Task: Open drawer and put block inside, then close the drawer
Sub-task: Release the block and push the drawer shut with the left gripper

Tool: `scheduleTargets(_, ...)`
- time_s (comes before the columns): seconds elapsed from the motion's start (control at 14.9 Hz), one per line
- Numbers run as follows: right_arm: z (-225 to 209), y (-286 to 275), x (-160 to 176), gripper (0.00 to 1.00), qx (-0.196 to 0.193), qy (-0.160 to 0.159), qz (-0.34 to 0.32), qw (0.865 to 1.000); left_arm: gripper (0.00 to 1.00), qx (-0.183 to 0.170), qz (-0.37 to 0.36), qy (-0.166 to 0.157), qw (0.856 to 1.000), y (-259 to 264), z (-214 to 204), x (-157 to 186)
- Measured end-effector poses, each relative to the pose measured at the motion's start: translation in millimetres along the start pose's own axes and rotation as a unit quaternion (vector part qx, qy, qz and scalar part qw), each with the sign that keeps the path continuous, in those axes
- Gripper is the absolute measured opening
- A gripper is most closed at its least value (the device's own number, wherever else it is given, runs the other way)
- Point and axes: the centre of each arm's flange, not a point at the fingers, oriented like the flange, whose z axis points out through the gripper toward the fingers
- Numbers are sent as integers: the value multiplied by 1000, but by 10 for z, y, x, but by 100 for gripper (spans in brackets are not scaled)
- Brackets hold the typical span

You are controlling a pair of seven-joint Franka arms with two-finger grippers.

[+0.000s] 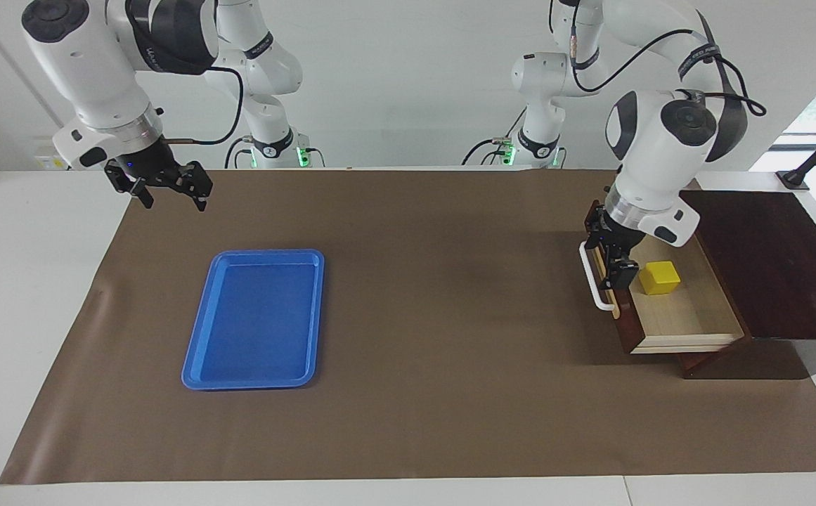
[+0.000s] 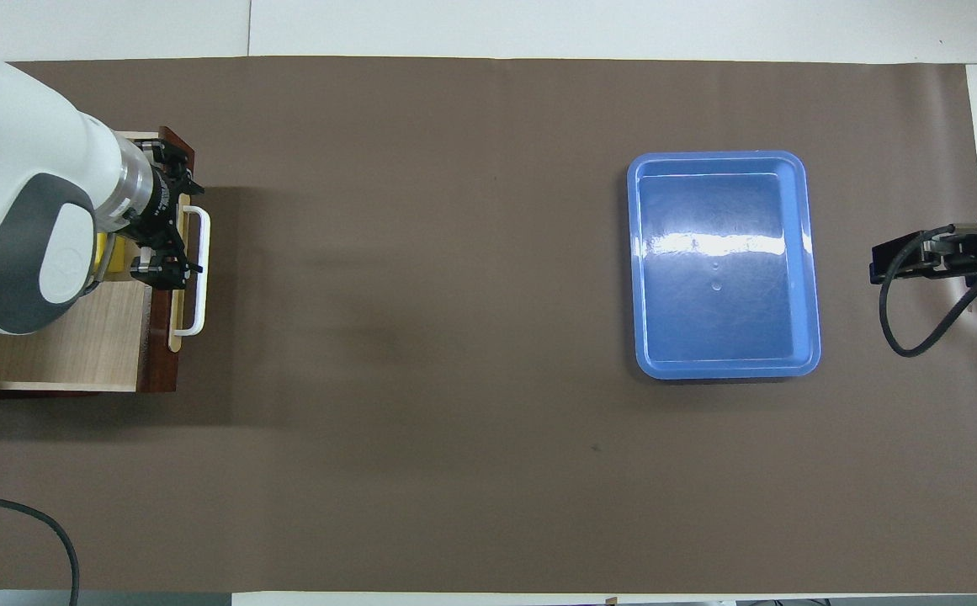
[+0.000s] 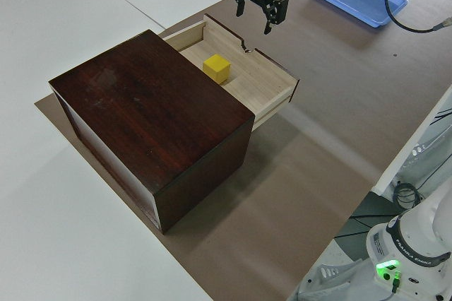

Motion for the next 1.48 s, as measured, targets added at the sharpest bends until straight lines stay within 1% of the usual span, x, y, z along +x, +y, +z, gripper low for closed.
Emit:
scheduleTargets(0.13,-30,-86,-1,100,2,-1,-7,1000,100,10,11,11,1000,-53,199,-65)
scheduleTargets(0.2,-39,-136,0,100,7,-3,-11,1000,100,12,10,14,1000,-67,293,-35)
scheduleTargets(0.34,-40,-180,5,100,17,-5,-12,1000,100,14,-1,18,1000,-69,413,139)
scheduleTargets(0.54,-35,-188,4,100,22,-7,-12,1000,100,11,-7,26,1000,-35,422,456)
scheduleTargets(0.81,-34,-184,4,100,22,-7,-12,1000,100,6,-6,29,1000,-12,376,620)
scheduleTargets(1.01,-29,-175,0,100,22,-10,-11,1000,100,-1,-18,33,999,28,305,979)
scheduleTargets(1.48,-24,-171,-5,100,22,-12,-10,1000,100,-3,-12,38,999,-22,286,1913)
